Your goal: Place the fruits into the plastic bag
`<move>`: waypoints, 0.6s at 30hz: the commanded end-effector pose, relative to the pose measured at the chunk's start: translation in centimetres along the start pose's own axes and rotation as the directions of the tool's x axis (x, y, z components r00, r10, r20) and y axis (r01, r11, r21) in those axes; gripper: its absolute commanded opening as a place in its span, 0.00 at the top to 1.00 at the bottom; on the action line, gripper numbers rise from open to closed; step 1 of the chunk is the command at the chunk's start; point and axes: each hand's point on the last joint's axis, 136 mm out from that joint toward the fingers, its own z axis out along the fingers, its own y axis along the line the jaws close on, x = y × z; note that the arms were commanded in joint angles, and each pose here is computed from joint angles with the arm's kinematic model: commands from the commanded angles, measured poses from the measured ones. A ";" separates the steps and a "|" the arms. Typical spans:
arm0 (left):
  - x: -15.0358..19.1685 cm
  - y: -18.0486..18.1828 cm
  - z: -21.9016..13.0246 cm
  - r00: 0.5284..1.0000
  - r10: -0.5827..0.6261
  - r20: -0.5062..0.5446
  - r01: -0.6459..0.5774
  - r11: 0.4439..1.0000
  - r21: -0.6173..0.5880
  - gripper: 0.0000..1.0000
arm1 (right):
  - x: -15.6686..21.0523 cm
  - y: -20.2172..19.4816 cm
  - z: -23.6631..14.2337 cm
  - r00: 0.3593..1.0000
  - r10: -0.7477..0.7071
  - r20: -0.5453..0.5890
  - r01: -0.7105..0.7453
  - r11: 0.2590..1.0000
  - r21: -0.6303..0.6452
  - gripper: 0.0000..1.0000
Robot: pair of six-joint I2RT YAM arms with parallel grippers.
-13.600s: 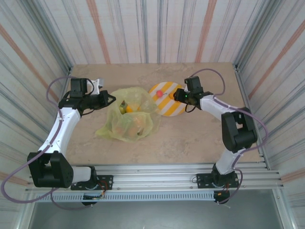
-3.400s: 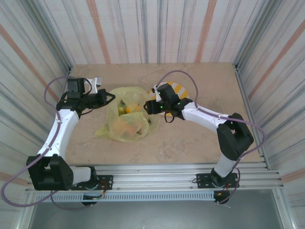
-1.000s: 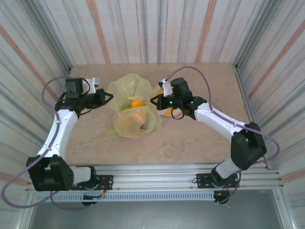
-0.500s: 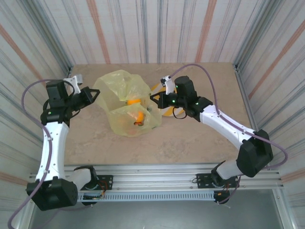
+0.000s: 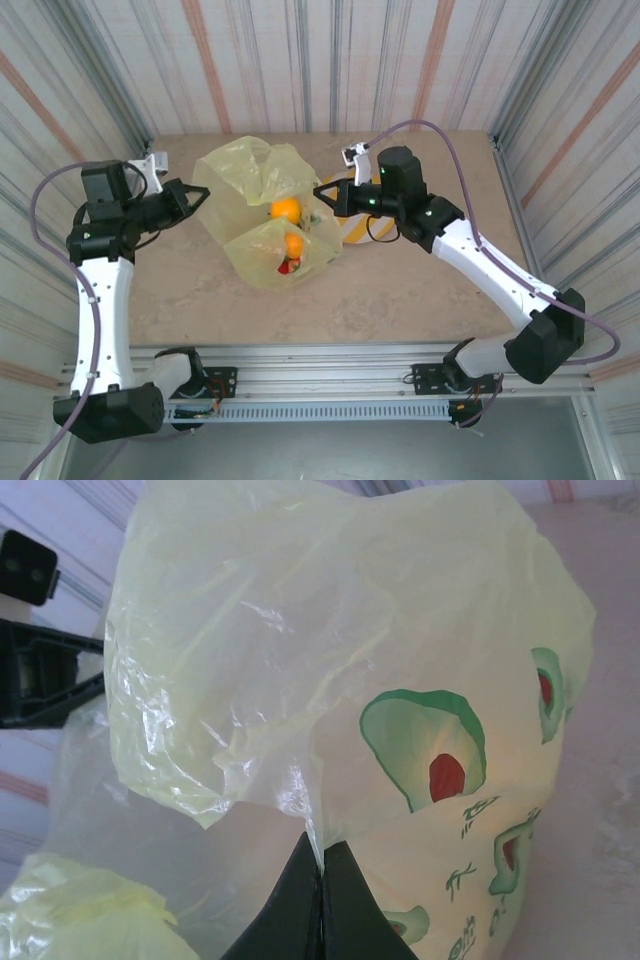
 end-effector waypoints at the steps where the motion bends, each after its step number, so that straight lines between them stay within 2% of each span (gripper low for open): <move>1: 1.6 1.6 1.0 0.995 -0.047 -0.089 0.045 0.999 -0.029 0.99 | 0.3 0.4 0.8 0.994 0.093 -0.065 -0.094 0.995 -0.016 1.00; 5: 2.1 4.3 3.6 0.986 -0.108 -0.125 0.102 0.993 -0.055 0.99 | 0.6 -1.3 2.5 0.986 0.148 -0.081 -0.146 0.989 0.027 1.00; 11: 1.0 6.5 6.4 0.985 -0.136 -0.105 0.123 0.985 -0.117 0.97 | 0.4 -4.6 5.2 0.980 0.189 -0.069 -0.180 0.977 0.117 1.00; 18: 0.1 8.5 9.5 0.976 -0.211 -0.051 0.202 0.970 -0.137 0.96 | 0.5 -11.5 8.5 0.964 0.261 -0.056 -0.240 0.940 0.243 1.00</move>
